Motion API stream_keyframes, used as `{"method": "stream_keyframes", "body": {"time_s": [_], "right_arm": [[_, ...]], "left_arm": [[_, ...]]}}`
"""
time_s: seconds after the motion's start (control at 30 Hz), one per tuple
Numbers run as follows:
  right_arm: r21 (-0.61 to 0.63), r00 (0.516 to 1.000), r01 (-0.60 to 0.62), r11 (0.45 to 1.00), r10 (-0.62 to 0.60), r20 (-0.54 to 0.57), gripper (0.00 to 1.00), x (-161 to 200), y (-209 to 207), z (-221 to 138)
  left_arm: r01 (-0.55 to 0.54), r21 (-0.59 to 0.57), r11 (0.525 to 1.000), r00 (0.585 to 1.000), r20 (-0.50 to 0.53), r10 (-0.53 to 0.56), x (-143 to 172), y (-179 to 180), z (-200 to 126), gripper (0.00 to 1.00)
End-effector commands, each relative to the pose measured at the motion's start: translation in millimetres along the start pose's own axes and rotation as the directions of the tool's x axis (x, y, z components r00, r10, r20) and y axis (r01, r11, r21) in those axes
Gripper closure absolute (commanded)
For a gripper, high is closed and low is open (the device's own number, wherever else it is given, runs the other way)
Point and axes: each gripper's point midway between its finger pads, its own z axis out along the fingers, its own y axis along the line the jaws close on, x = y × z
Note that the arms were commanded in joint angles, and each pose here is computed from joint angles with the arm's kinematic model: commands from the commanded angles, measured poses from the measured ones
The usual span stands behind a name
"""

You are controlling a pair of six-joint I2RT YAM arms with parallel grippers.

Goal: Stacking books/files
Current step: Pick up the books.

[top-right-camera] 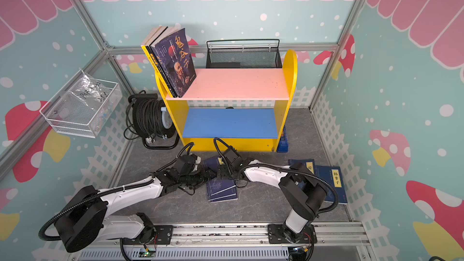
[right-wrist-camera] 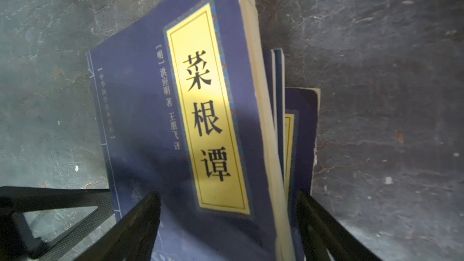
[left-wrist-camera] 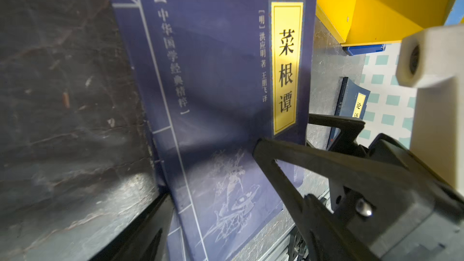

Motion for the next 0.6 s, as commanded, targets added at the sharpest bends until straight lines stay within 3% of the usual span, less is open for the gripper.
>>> {"method": "stream_keyframes", "body": {"time_s": [0.0, 0.27, 0.57], "right_arm": [[-0.007, 0.996, -0.007, 1.000, 0.007, 0.090, 0.13, -22, 7, -14], [-0.015, 0.991, -0.004, 1.000, 0.006, 0.133, 0.14, -34, 9, -24], [-0.081, 0.999, 0.020, 0.996, -0.017, 0.031, 0.21, -13, 16, -4]], "left_arm": [[0.000, -0.058, 0.998, 0.998, -0.069, -0.004, 20, 24, 1, 0.17], [-0.004, -0.037, 0.999, 0.999, -0.049, 0.002, 13, 17, 1, 0.19], [0.002, -0.006, 1.000, 0.998, -0.056, -0.002, 10, 7, 7, 0.24]]}}
